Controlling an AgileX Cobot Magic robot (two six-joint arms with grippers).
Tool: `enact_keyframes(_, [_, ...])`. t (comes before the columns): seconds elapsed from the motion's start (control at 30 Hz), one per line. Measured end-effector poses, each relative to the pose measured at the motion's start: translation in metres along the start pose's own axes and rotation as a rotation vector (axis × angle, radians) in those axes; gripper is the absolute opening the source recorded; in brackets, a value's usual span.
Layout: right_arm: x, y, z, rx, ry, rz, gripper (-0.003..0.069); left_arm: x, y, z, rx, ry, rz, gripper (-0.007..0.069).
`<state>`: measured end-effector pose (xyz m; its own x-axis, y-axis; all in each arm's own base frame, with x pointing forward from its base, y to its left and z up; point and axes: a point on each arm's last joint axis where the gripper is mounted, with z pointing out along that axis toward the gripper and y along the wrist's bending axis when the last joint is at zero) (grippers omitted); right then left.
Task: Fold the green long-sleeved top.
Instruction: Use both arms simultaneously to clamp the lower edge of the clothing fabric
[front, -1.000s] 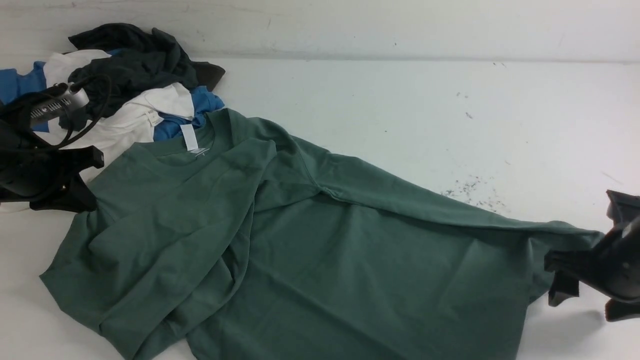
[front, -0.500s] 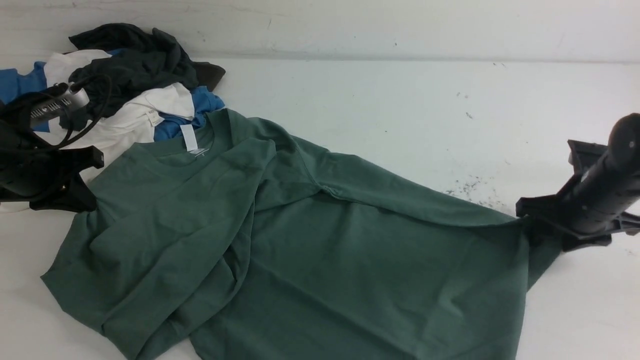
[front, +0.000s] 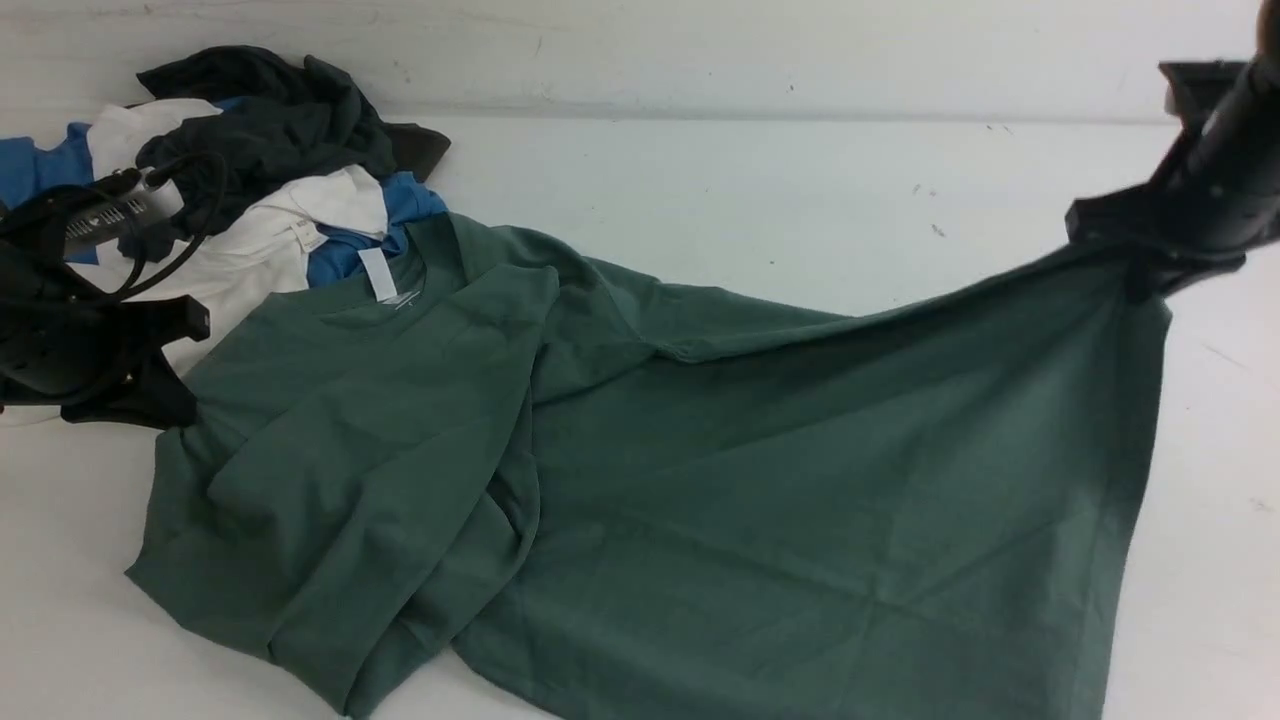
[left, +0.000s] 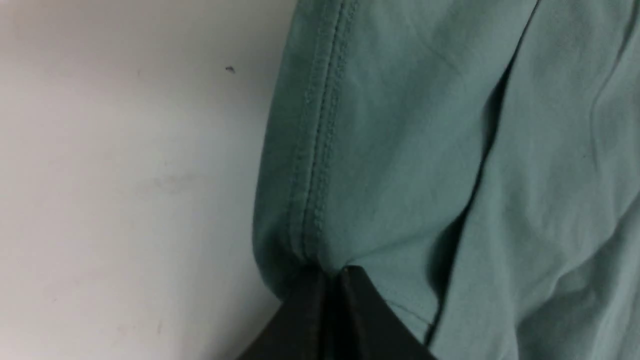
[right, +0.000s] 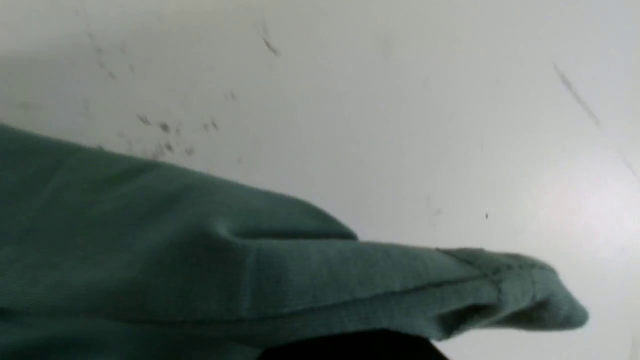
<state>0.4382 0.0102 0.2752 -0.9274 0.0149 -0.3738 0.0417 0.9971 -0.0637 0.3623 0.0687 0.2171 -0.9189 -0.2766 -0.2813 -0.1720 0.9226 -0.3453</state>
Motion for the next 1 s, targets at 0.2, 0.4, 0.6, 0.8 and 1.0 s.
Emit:
enact_keyframes(0.2, [-0.019,0.033,0.037,0.069,0.014,-0.072,0.0036,0.0,0.0,0.0,0.0,0.001,0.003,0.0006])
enact_keyframes(0.4, [-0.014,0.033,0.079,0.183,0.089,-0.134,0.0204,0.0,0.0,0.0,0.0,0.001,0.005,0.0006])
enact_keyframes(0.6, [-0.02,0.026,0.035,0.184,0.002,-0.111,0.0374,0.0,0.0,0.0,-0.001,-0.002,0.006,0.0006])
enact_keyframes(0.8, [0.031,0.037,-0.043,-0.066,0.018,-0.024,0.0399,0.0,0.0,0.0,-0.001,-0.003,0.006,0.0006])
enact_keyframes(1.0, [0.155,0.086,-0.052,-0.19,0.254,-0.288,0.0407,0.0,0.0,0.0,-0.001,-0.004,0.006,0.0006])
